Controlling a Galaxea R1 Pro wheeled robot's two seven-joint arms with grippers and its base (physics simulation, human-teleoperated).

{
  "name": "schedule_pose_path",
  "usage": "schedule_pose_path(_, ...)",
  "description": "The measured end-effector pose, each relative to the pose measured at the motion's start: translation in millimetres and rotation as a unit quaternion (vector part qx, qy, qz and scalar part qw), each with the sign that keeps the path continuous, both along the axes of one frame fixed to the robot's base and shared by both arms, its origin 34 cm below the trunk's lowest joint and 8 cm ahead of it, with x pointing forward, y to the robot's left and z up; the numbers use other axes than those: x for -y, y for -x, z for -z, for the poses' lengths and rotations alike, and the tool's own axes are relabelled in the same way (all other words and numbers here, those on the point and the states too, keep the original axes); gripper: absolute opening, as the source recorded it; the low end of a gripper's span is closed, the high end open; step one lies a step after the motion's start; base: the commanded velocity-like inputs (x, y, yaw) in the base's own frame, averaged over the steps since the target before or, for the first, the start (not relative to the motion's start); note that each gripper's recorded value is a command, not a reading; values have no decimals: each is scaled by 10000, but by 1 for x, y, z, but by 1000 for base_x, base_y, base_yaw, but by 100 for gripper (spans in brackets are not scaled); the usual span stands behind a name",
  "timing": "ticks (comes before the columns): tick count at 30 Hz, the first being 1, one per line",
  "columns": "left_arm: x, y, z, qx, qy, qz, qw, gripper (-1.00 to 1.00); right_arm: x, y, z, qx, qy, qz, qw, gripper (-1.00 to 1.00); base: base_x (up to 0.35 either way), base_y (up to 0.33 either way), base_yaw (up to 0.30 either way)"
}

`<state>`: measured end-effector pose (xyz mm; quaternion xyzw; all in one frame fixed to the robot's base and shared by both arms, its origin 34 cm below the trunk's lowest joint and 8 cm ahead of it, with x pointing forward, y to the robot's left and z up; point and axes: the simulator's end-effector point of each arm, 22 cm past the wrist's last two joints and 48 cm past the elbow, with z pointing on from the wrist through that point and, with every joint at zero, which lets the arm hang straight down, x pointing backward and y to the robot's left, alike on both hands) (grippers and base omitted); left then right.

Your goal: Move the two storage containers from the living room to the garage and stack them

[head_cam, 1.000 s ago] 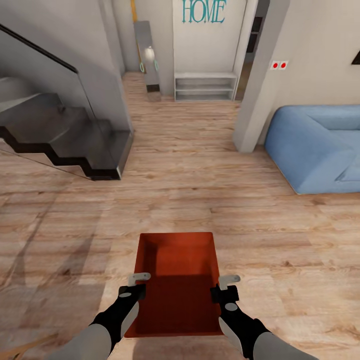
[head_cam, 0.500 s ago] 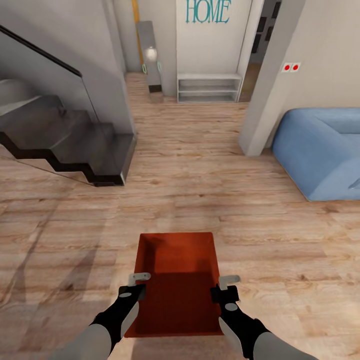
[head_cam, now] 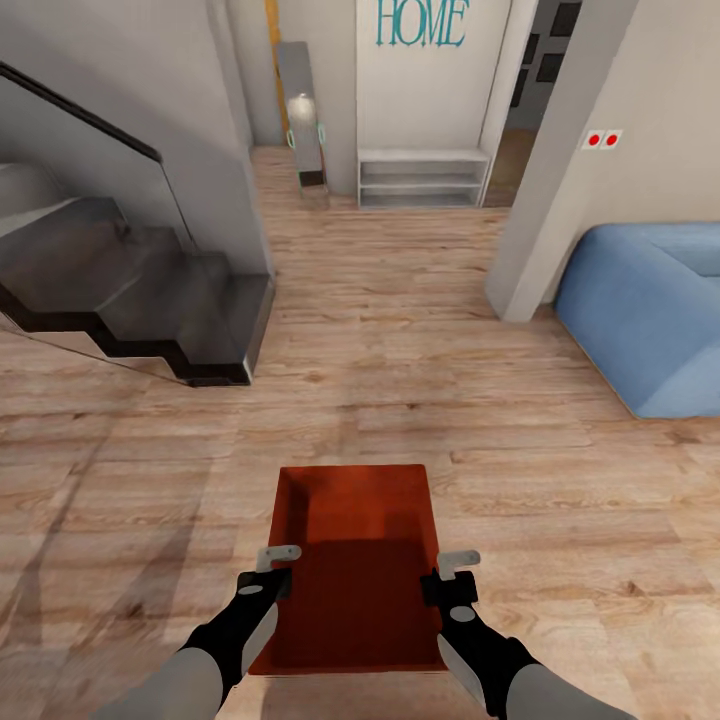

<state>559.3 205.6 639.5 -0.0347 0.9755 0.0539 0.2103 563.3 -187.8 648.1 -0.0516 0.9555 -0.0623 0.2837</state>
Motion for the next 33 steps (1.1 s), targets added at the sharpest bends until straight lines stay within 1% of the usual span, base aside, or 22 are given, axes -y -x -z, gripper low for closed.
schedule_pose_path(8, 0, -1, 0, -4, -8, -5, 10000, -100, 0, -1, 0, -2, 3, -4, 10000, -100, 38, 0, 0)
schedule_pose_path(10, 0, 0, 0, -5, -11, -2, 10000, -100, 0, 0, 0, -2, 2, 0, 10000, -100, 182, 0, 0)
schedule_pose_path(33, 0, 0, 0, 8, 4, 0, 10000, -100, 0, -1, 0, 9, 2, -6, 10000, -100, 315, 0, 0)
